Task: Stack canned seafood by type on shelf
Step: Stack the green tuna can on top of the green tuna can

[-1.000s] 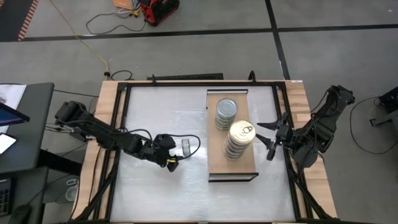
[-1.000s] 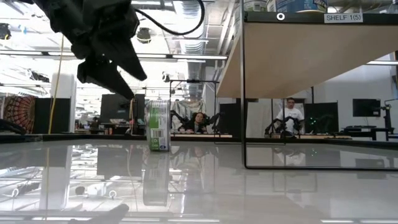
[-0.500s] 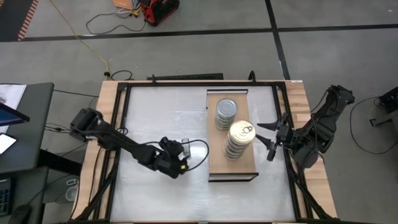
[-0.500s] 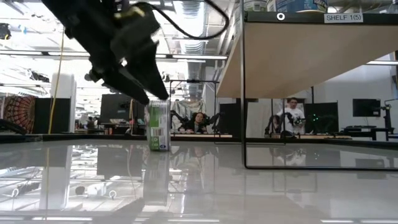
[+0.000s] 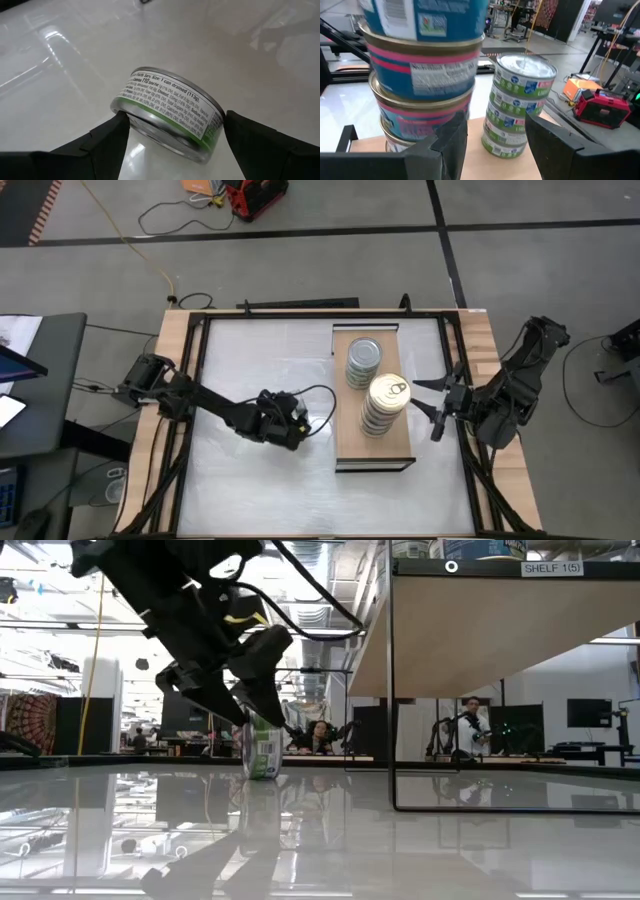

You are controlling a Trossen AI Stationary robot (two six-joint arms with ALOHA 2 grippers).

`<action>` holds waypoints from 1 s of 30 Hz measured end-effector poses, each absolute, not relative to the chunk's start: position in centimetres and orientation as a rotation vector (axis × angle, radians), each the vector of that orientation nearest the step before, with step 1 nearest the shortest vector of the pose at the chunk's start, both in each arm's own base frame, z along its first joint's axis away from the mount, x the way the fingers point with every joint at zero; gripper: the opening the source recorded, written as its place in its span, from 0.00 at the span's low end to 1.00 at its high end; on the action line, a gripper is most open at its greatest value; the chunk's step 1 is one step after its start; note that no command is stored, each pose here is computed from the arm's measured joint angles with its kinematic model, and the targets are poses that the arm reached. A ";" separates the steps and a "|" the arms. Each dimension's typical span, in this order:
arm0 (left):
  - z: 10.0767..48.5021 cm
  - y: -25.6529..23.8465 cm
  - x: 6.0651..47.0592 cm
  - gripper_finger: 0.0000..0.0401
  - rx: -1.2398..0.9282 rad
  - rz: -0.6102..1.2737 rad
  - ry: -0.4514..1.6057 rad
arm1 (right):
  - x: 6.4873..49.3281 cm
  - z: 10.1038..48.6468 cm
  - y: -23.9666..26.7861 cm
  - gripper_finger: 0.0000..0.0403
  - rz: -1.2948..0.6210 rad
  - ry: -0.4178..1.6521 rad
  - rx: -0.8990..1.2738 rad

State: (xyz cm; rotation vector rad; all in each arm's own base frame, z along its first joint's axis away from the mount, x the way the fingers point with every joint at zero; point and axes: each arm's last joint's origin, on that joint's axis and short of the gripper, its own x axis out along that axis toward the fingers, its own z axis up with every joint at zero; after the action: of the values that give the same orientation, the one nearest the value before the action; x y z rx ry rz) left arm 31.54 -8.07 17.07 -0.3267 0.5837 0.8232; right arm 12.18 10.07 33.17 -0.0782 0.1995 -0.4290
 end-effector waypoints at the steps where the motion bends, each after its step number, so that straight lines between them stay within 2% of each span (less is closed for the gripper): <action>1: 17.1 -7.8 31.6 0.78 -0.331 0.828 0.586 | 12.3 33.3 10.1 0.56 -0.428 0.195 -0.086; 13: 16.6 -6.5 29.7 0.78 -0.267 0.878 0.822 | 12.5 33.8 10.3 0.56 -0.417 0.178 -0.113; 17: 17.9 -6.6 29.1 0.78 -0.292 0.879 0.789 | 12.5 33.8 10.3 0.56 -0.417 0.178 -0.113; 19: 18.6 -6.8 29.2 0.78 -0.238 0.817 0.779 | 12.5 33.8 10.3 0.56 -0.417 0.180 -0.118; 21: 19.0 -7.1 29.4 0.78 -0.095 0.719 0.814 | 12.5 33.8 10.3 0.56 -0.416 0.183 -0.130; 27: 19.6 -7.5 29.3 0.78 0.535 0.364 0.996 | 12.5 33.8 10.3 0.56 -0.415 0.185 -0.139; 30: 19.7 -7.2 29.3 0.78 0.820 0.250 1.057 | 12.5 33.8 10.3 0.56 -0.415 0.185 -0.139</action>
State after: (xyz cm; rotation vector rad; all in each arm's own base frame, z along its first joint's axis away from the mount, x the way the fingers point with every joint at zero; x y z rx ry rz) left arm 29.32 -7.22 19.66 0.8196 1.0573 0.2499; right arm 12.49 10.31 33.82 -0.1393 0.1846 -0.4150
